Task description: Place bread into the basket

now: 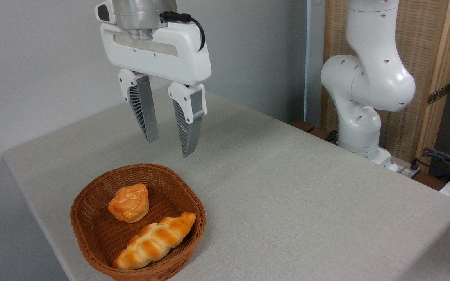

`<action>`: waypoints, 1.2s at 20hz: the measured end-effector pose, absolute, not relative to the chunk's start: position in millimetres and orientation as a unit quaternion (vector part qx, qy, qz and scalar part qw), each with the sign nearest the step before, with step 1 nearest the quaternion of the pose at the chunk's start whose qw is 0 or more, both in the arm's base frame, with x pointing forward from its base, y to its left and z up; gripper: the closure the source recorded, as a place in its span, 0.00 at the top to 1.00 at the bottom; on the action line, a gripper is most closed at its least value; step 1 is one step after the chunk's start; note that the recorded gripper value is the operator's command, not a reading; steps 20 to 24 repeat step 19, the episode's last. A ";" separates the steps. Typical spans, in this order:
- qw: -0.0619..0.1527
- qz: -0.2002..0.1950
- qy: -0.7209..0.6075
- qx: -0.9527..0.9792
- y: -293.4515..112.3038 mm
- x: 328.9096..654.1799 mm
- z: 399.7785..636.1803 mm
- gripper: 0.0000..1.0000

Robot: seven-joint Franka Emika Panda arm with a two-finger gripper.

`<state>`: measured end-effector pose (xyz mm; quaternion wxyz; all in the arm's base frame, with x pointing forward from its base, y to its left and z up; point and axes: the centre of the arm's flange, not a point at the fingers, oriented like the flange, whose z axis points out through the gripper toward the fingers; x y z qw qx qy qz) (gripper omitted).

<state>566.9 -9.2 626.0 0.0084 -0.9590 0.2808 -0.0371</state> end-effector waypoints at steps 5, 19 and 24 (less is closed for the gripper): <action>0.008 -0.037 0.285 -0.958 -14.2 566.7 626.2 1.00; -0.005 0.009 0.366 -0.930 -12.6 556.4 617.9 1.00; -0.005 0.009 0.366 -0.930 -12.6 556.4 617.9 1.00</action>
